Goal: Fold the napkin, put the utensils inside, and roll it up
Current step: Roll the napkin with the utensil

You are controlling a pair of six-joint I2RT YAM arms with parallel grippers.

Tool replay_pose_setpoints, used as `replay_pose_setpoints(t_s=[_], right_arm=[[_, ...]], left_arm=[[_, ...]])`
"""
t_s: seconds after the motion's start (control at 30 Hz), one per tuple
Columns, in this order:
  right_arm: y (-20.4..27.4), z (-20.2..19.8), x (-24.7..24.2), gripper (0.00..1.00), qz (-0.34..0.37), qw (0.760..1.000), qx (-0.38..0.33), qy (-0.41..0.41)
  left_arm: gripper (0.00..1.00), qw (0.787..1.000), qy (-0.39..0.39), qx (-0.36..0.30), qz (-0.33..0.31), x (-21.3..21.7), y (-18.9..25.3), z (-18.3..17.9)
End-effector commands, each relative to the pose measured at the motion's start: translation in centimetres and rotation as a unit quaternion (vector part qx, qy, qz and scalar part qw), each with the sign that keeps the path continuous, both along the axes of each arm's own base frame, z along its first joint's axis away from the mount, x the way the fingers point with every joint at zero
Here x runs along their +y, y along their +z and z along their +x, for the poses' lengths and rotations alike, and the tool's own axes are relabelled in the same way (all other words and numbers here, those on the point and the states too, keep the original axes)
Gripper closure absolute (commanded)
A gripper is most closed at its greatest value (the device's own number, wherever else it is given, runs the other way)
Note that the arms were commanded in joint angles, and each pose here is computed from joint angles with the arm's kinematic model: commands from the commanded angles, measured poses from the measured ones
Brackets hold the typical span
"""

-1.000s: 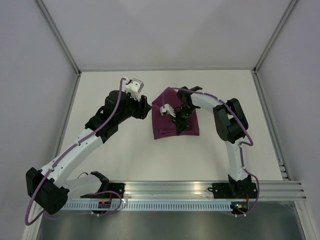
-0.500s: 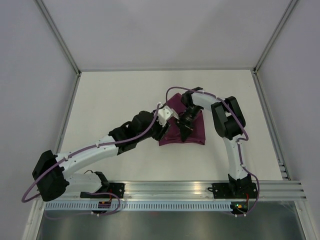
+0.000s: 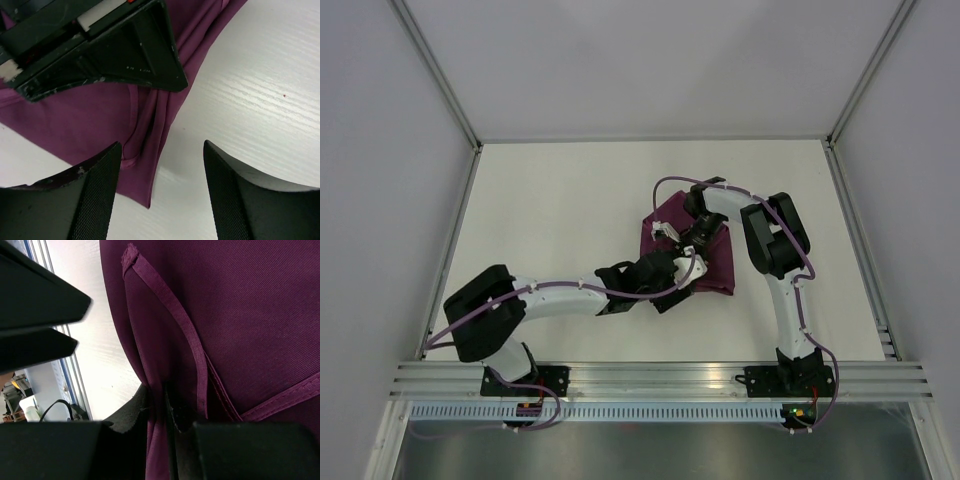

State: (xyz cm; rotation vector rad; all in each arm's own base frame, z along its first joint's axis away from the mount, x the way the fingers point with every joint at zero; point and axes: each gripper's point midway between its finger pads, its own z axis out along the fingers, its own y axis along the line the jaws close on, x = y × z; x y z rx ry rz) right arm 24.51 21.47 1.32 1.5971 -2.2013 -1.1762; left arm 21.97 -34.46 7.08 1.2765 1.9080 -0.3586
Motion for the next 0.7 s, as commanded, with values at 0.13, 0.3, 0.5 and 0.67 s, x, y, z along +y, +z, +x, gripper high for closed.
replay_pose_setpoints(t_s=[0.13, 0.3, 0.5, 0.67], right_arm=[[-6.4, 2.6, -2.3, 0.91, -0.048, 0.994, -0.081, 0.055], [-6.5, 2.6, -2.3, 0.91, -0.052, 0.994, -0.081, 0.052], [-6.6, 2.7, -2.3, 0.91, -0.055, 0.994, -0.081, 0.049], [-6.8, 2.8, -2.4, 0.92, -0.061, 0.994, -0.082, 0.047]], left_arm=[[0.26, 0.995, -0.042, -0.071, -0.048, -4.1, 1.6, 1.8], [0.26, 0.995, -0.066, -0.074, -0.028, -4.8, -0.4, 1.9], [0.25, 0.992, -0.078, -0.093, -0.036, -5.4, -1.0, 2.3], [0.26, 0.992, -0.089, -0.089, -0.027, -5.6, -2.3, 2.2]])
